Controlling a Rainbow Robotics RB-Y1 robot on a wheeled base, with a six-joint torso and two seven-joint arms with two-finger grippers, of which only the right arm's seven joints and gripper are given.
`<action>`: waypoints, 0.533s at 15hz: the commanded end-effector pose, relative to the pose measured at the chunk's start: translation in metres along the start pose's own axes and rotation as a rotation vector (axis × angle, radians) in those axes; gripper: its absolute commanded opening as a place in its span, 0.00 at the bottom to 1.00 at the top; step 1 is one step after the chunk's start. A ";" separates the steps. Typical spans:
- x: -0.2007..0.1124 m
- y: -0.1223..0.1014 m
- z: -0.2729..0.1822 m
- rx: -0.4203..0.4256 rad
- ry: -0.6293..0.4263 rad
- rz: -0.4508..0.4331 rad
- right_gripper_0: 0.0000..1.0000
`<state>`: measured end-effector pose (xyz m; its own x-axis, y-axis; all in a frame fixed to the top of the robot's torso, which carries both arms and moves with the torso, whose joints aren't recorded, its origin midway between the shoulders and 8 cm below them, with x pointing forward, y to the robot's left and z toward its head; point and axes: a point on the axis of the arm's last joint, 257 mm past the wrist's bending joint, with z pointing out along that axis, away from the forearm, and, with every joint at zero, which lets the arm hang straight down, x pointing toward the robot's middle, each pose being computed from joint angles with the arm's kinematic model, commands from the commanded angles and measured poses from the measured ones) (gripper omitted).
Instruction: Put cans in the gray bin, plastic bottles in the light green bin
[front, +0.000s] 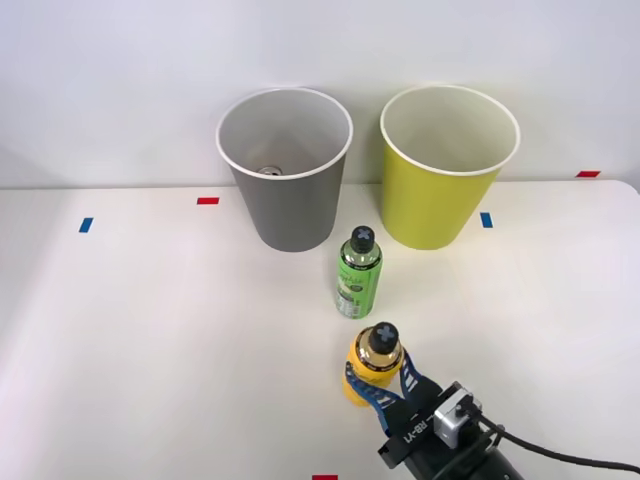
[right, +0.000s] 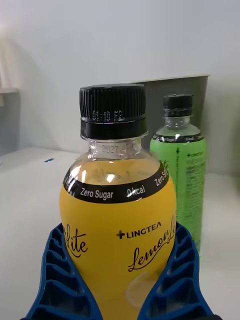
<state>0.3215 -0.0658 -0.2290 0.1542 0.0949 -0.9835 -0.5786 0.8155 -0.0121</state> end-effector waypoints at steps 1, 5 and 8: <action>-0.027 -0.008 -0.010 0.023 0.020 0.012 0.00; -0.091 -0.005 -0.010 0.020 0.024 0.070 0.00; -0.144 -0.002 0.011 0.005 -0.050 0.117 0.00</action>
<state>0.3047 -0.0755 -0.1035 0.1154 0.1870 -0.9756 -0.5890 0.8037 0.0844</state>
